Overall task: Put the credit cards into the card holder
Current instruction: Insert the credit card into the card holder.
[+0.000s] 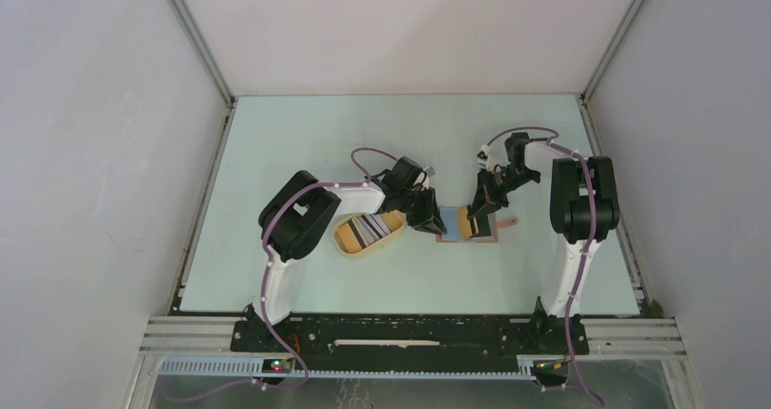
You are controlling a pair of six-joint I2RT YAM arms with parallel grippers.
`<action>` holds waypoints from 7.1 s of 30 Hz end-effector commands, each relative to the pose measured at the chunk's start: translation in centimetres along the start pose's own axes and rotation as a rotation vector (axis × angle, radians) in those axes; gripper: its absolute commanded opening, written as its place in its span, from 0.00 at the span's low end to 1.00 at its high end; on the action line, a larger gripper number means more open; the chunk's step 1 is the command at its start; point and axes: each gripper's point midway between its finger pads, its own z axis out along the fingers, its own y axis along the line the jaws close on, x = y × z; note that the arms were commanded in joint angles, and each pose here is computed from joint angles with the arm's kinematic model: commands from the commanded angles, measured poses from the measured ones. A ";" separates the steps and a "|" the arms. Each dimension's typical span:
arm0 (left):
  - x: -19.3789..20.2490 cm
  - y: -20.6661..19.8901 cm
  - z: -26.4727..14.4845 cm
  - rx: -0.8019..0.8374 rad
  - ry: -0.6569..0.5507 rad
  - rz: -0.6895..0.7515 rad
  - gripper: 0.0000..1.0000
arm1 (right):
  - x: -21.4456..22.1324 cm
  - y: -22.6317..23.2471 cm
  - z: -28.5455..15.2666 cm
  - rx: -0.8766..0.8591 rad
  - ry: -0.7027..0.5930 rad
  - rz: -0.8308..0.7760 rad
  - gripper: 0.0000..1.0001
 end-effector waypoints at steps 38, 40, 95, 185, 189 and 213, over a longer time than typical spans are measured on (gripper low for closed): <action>-2.8 -1.0 -3.8 -0.012 -0.151 -0.004 0.24 | -0.5 0.5 2.0 0.104 0.017 -0.041 0.15; -2.8 -1.2 -4.0 -0.008 -0.156 0.003 0.24 | -0.5 0.5 2.1 0.105 0.022 -0.045 0.16; -2.3 -9.7 3.2 0.135 -0.266 -0.137 0.27 | -1.0 0.1 2.4 0.038 0.002 0.040 0.17; -2.4 1.3 -2.7 -0.223 -0.285 -0.063 0.33 | -1.3 2.2 4.0 0.103 0.053 -0.128 0.07; -2.7 0.8 -3.2 -0.211 -0.308 -0.054 0.33 | -1.4 2.8 3.6 0.094 0.041 -0.150 0.07; -4.5 -3.4 -6.9 -0.081 -0.457 0.060 0.32 | -1.1 0.8 2.6 0.233 0.012 -0.254 0.10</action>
